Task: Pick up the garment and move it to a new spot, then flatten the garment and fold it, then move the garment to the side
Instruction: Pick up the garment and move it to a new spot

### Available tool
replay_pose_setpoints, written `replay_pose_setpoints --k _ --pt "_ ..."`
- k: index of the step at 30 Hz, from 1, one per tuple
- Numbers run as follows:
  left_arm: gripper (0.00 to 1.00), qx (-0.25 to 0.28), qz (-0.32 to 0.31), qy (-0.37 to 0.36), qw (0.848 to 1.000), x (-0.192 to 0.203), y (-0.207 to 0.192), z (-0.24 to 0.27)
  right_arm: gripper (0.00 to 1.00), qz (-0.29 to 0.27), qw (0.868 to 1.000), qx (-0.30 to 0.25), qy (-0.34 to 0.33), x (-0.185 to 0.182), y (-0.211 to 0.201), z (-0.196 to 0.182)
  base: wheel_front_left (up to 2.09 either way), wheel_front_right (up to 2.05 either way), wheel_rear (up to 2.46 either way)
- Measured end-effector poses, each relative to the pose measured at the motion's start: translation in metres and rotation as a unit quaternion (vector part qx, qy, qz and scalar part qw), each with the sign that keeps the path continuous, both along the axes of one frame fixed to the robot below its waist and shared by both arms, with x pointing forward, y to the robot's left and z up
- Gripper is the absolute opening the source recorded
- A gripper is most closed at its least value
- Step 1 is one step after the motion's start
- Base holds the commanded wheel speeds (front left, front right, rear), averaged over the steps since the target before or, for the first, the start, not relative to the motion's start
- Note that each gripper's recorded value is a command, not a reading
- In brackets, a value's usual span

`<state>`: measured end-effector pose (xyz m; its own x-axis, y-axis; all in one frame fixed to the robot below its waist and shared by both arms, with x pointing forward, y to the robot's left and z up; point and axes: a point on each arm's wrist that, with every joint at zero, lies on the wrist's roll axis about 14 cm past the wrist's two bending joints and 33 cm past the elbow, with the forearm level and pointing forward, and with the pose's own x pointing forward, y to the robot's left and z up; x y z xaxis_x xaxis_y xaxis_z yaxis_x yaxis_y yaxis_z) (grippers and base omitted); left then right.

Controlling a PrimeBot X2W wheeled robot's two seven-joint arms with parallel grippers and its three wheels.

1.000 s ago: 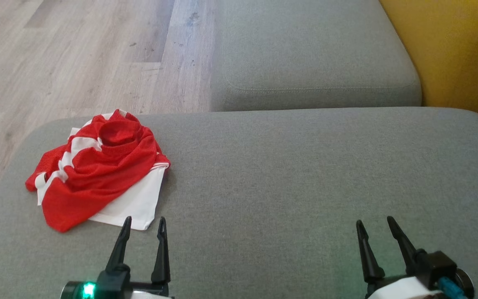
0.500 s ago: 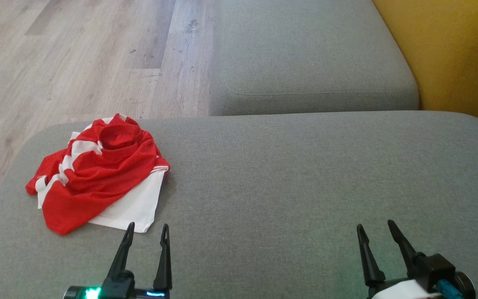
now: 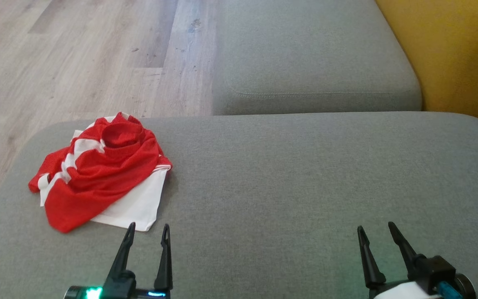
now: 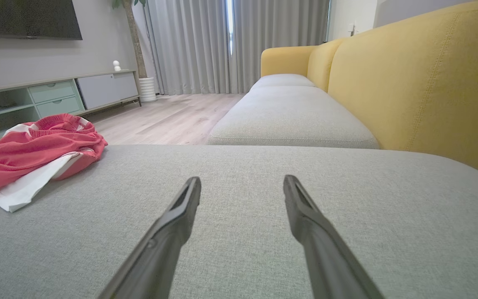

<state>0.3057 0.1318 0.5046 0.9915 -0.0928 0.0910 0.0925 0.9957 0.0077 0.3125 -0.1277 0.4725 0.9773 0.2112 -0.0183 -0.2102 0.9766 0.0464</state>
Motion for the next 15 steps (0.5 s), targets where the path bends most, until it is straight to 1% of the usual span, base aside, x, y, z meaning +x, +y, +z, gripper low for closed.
replay_pose_setpoints --k 8,15 --pt "1.0 -0.002 0.035 -0.007 0.999 -0.007 0.018 0.004 1.0 0.03 0.999 -0.005 0.01 0.004 0.017 -0.005 0.0 0.0 0.0" --pt "1.0 -0.009 0.096 -0.004 0.995 -0.025 0.053 -0.001 1.0 0.09 0.996 -0.013 0.008 0.015 0.053 -0.002 0.0 0.0 0.0"
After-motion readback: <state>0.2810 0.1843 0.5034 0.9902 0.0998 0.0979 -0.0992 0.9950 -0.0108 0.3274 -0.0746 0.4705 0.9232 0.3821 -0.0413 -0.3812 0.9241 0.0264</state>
